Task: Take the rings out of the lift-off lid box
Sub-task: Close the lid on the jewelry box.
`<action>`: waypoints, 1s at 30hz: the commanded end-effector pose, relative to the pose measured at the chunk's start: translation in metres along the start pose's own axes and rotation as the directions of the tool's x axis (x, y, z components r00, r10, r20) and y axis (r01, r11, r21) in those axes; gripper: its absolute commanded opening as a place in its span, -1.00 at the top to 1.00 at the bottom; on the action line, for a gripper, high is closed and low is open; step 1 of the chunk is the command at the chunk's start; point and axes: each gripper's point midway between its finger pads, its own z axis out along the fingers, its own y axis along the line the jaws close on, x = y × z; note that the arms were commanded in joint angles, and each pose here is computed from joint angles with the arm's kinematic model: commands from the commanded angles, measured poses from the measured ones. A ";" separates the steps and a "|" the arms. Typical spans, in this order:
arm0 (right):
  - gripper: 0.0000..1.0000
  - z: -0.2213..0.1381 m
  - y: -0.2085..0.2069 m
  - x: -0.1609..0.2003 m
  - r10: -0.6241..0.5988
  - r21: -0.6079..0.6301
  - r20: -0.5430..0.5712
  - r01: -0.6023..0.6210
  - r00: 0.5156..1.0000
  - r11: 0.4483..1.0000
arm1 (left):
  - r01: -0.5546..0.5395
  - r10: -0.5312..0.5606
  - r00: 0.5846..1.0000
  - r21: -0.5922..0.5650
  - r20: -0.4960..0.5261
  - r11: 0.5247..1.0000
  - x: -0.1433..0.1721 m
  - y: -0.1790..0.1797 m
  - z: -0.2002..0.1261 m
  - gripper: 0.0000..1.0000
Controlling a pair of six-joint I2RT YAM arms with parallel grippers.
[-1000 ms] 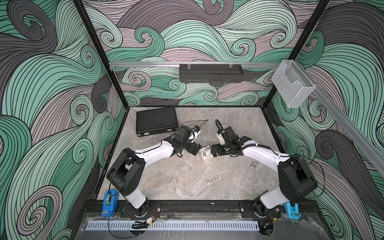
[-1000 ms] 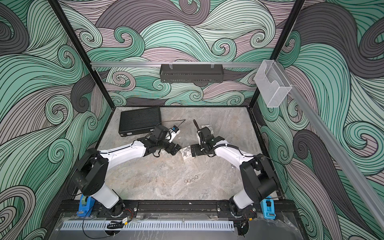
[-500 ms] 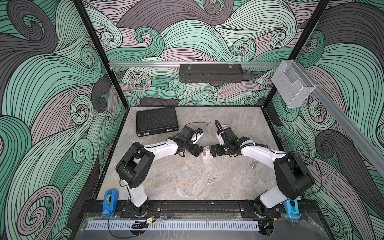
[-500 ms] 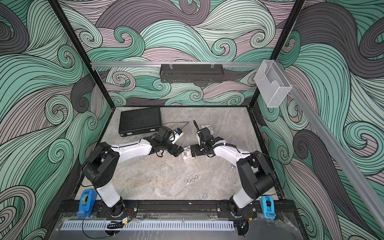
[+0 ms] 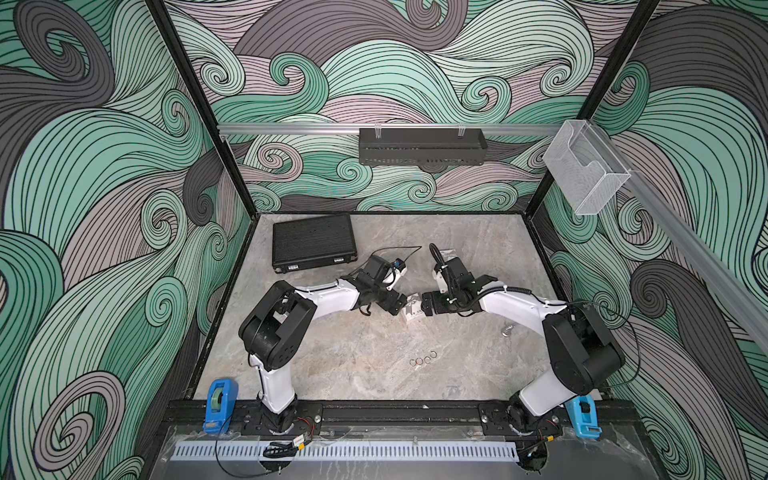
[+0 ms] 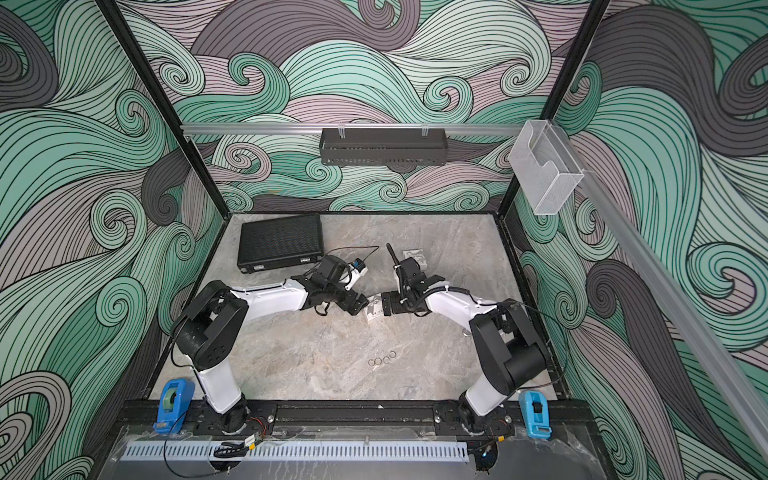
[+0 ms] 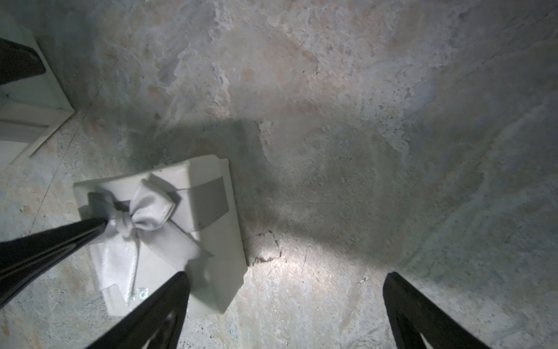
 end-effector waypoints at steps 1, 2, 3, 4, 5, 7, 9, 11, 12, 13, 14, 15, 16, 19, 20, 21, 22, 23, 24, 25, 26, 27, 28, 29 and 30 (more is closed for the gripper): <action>-0.99 0.009 -0.011 0.014 0.021 0.046 -0.046 -0.019 0.999 0.999 | 0.015 -0.015 0.999 -0.003 -0.048 1.000 0.017 0.000 0.009 -0.95; -0.99 0.009 -0.012 0.015 0.023 0.051 -0.050 -0.021 0.998 0.998 | 0.017 -0.018 0.998 -0.010 -0.053 1.000 0.019 0.001 0.009 -0.95; -0.99 0.009 -0.013 0.015 0.025 0.054 -0.051 -0.022 0.998 0.998 | 0.020 -0.021 0.998 -0.018 -0.058 1.000 0.021 0.002 0.009 -0.95; -0.99 0.009 -0.013 0.016 0.026 0.056 -0.053 -0.023 0.998 0.998 | 0.023 -0.024 0.998 -0.024 -0.062 0.999 0.022 0.003 0.009 -0.95; -0.99 0.009 -0.013 0.015 0.026 0.057 -0.051 -0.023 0.998 0.998 | 0.025 -0.027 0.997 -0.029 -0.069 0.999 0.024 0.004 0.010 -0.94; -0.99 0.008 -0.013 0.015 0.025 0.058 -0.050 -0.023 0.998 0.998 | 0.027 -0.030 0.997 -0.032 -0.074 0.999 0.025 0.004 0.010 -0.95; -0.99 0.005 -0.013 0.013 0.024 0.059 -0.044 -0.021 0.999 0.998 | 0.028 -0.031 0.996 -0.034 -0.081 0.999 0.028 0.005 0.011 -0.95; -0.99 0.004 -0.013 0.012 0.021 0.060 -0.043 -0.019 0.999 0.998 | 0.028 -0.031 0.996 -0.035 -0.082 0.999 0.028 0.005 0.011 -0.95; -0.99 0.003 -0.013 0.011 0.020 0.063 -0.041 -0.017 0.999 0.998 | 0.029 -0.032 0.996 -0.037 -0.086 0.999 0.028 0.005 0.012 -0.94; -0.99 0.002 -0.013 0.010 0.018 0.064 -0.039 -0.016 0.999 0.998 | 0.029 -0.032 0.996 -0.038 -0.089 0.999 0.028 0.006 0.012 -0.95; -0.99 0.001 -0.013 0.010 0.019 0.065 -0.039 -0.017 0.999 0.998 | 0.029 -0.032 0.995 -0.038 -0.089 0.999 0.028 0.006 0.013 -0.95; -0.99 0.001 -0.013 0.009 0.018 0.068 -0.038 -0.016 0.999 0.998 | 0.030 -0.034 0.995 -0.038 -0.091 0.999 0.029 0.006 0.013 -0.95; -0.99 0.001 -0.014 0.010 0.019 0.070 -0.042 -0.016 0.999 0.997 | 0.030 -0.034 0.995 -0.038 -0.091 0.999 0.029 0.006 0.014 -0.95; -0.99 0.003 -0.018 0.012 0.032 0.102 -0.068 -0.025 0.997 0.995 | 0.032 -0.036 0.995 -0.041 -0.096 0.999 0.030 0.007 0.016 -0.94; -0.99 0.004 -0.020 0.014 0.034 0.109 -0.078 -0.026 0.996 0.994 | 0.032 -0.036 0.994 -0.041 -0.099 0.999 0.032 0.007 0.017 -0.94; -0.99 0.005 -0.020 0.015 0.038 0.110 -0.080 -0.029 0.996 0.993 | 0.031 -0.035 0.994 -0.042 -0.100 0.999 0.032 0.007 0.017 -0.94; -0.99 0.005 -0.020 0.015 0.041 0.109 -0.076 -0.032 0.996 0.993 | 0.031 -0.035 0.994 -0.042 -0.102 0.999 0.033 0.007 0.017 -0.94; -0.99 0.003 -0.020 0.014 0.043 0.107 -0.071 -0.035 0.997 0.994 | 0.029 -0.034 0.994 -0.043 -0.103 0.999 0.033 0.007 0.017 -0.94; -0.99 0.002 -0.019 0.014 0.043 0.106 -0.069 -0.036 0.997 0.994 | 0.027 -0.031 0.994 -0.044 -0.101 0.999 0.033 0.007 0.016 -0.94; -0.99 0.000 -0.019 0.013 0.041 0.105 -0.062 -0.035 0.997 0.994 | 0.025 -0.029 0.995 -0.044 -0.099 0.999 0.032 0.007 0.014 -0.94; -0.99 -0.003 -0.018 0.011 0.039 0.102 -0.054 -0.033 0.998 0.994 | 0.023 -0.028 0.995 -0.044 -0.099 0.999 0.032 0.006 0.012 -0.94; -0.99 -0.007 -0.017 0.008 0.033 0.098 -0.043 -0.028 0.999 0.995 | 0.020 -0.024 0.995 -0.045 -0.092 0.999 0.029 0.006 0.009 -0.94; -0.99 -0.011 -0.016 0.006 0.020 0.092 -0.031 -0.017 0.999 0.996 | 0.017 -0.021 0.996 -0.046 -0.082 0.999 0.025 0.006 0.004 -0.94; -0.99 -0.017 -0.011 0.002 -0.001 0.078 -0.012 0.002 1.000 0.997 | 0.009 -0.012 0.998 -0.048 -0.063 0.999 0.019 0.005 -0.003 -0.94; -0.99 -0.022 -0.008 -0.001 -0.024 0.068 0.005 0.024 1.000 0.997 | 0.001 -0.003 0.999 -0.052 -0.039 0.999 0.012 0.004 -0.011 -0.93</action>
